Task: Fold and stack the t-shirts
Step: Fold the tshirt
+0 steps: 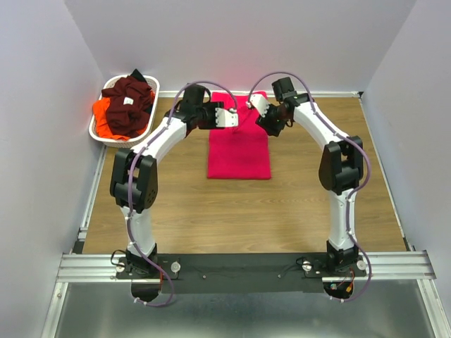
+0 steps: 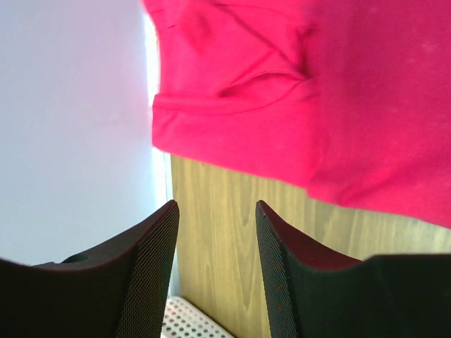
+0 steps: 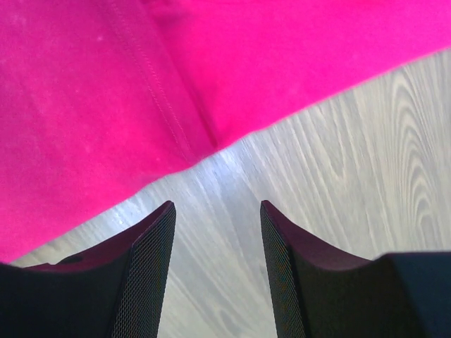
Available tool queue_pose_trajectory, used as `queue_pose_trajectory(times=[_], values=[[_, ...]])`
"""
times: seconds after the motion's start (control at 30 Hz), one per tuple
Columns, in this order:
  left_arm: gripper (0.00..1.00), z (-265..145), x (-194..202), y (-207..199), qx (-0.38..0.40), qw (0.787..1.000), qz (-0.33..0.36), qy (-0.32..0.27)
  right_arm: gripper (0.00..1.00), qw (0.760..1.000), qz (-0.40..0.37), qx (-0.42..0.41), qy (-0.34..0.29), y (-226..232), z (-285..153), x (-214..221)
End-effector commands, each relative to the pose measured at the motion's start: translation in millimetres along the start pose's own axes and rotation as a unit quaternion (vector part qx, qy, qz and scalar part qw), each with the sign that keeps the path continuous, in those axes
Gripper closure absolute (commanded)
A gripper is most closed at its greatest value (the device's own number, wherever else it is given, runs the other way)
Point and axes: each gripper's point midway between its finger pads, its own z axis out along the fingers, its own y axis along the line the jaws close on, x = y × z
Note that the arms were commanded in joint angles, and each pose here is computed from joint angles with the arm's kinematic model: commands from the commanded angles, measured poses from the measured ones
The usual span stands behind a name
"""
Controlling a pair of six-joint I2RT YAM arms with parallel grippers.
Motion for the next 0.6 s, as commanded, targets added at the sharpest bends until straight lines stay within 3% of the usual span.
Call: queue_pose_trajectory(times=[0.0, 0.17, 0.27, 0.33, 0.43, 0.57], values=[[0.44, -31, -21, 9, 0.01, 0.994, -0.103, -0.046, 0.41, 0.998, 0.06, 0.005, -0.036, 2, -32, -16], [0.49, -34, -33, -30, 0.099, 0.949, -0.274, -0.117, 0.47, 0.988, 0.135, -0.052, -0.061, 32, -30, -23], [0.54, -31, -54, -60, 0.184, 0.881, -0.394, -0.186, 0.6, 0.967, 0.217, -0.103, -0.087, 45, -22, -36], [0.55, -23, -58, -69, 0.205, 0.842, -0.457, -0.201, 0.64, 0.948, 0.254, -0.152, -0.114, 52, -18, -46], [0.55, -19, -62, -60, 0.207, 0.799, -0.513, -0.238, 0.69, 0.914, 0.315, -0.216, -0.138, 56, -3, -59], [0.55, 6, -43, -57, 0.208, 0.763, -0.565, -0.235, 0.72, 0.881, 0.376, -0.25, -0.141, 52, 29, -50]])
